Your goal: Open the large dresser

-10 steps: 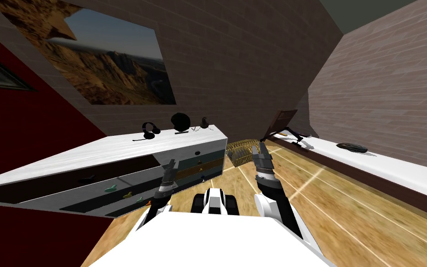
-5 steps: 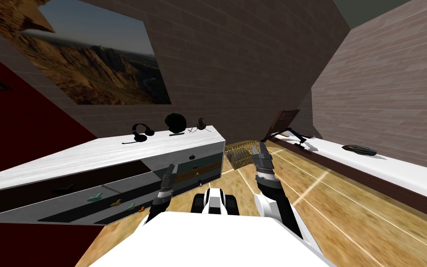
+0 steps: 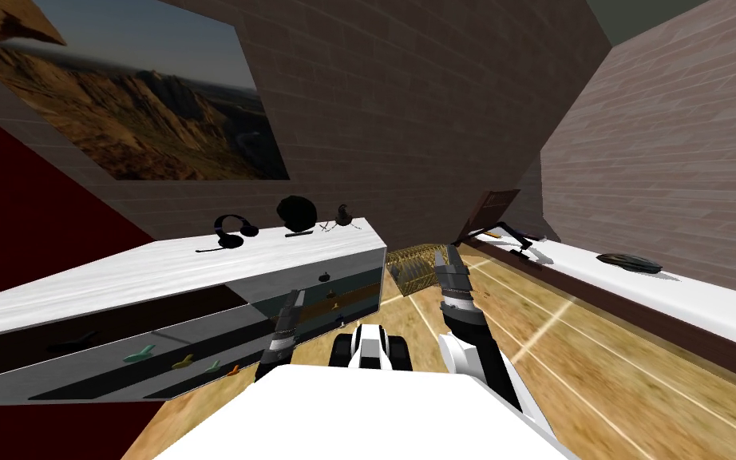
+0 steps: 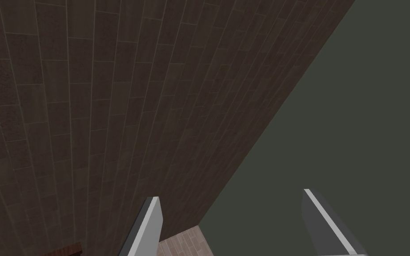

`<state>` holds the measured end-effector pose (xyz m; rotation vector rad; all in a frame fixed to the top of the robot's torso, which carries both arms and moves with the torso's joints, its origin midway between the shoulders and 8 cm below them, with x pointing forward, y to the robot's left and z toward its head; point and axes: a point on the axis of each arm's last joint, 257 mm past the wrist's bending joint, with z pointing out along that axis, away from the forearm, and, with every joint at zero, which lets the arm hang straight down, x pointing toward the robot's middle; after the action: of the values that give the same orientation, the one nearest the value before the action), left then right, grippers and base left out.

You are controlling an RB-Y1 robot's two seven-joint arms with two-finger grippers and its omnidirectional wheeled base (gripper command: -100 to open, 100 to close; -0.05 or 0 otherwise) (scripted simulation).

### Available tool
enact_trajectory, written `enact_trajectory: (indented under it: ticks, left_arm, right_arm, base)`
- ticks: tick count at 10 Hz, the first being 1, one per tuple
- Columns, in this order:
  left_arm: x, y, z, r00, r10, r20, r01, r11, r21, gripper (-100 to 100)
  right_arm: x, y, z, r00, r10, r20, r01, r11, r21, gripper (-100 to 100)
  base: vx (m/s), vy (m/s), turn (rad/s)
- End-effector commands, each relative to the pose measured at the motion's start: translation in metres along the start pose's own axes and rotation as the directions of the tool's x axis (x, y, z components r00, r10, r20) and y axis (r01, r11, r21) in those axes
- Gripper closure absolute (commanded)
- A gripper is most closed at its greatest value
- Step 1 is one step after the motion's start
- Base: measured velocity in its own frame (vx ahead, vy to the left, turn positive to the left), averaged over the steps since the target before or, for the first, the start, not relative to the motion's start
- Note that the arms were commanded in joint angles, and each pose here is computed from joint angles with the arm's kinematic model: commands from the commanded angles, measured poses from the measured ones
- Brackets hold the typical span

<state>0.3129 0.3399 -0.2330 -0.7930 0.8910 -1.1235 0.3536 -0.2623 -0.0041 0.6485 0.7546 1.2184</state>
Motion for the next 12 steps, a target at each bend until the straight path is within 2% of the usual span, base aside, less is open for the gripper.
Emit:
enact_trajectory:
  ticks: [1, 6, 9, 10, 12]
  left_arm:
    - [-0.005, 0.013, -0.016, 0.9998, 0.001, 0.018, -0.001, 0.9998, -0.020, -100]
    - [-0.007, 0.033, -0.049, 0.9979, -0.006, 0.064, 0.010, 0.9980, -0.063, -100]
    - [-0.001, 0.040, -0.065, 0.9939, -0.026, 0.107, 0.035, 0.9960, -0.082, -100]
    - [0.002, 0.041, -0.068, 0.9921, -0.034, 0.121, 0.044, 0.9953, -0.086, -100]
    - [-0.006, 0.039, -0.063, 0.9931, -0.029, 0.114, 0.038, 0.9958, -0.084, -100]
  right_arm:
    - [0.000, 0.000, 0.000, 1.000, 0.000, 0.000, 0.000, 1.000, 0.000, 0]
    - [0.000, 0.000, 0.000, 1.000, 0.000, 0.000, 0.000, 1.000, 0.000, 0]
    - [0.000, 0.000, 0.000, 1.000, 0.000, 0.000, 0.000, 1.000, 0.000, 0]
    - [0.000, 0.000, 0.000, 1.000, 0.000, 0.000, 0.000, 1.000, 0.000, 0]
    - [0.000, 0.000, 0.000, 1.000, 0.000, 0.000, 0.000, 1.000, 0.000, 0]
  base:
    - [0.104, -0.077, 0.012]
    - [0.116, -0.084, 0.012]
    - [0.073, -0.048, 0.007]
    - [0.057, -0.045, 0.007]
    - [0.023, -0.021, -0.003]
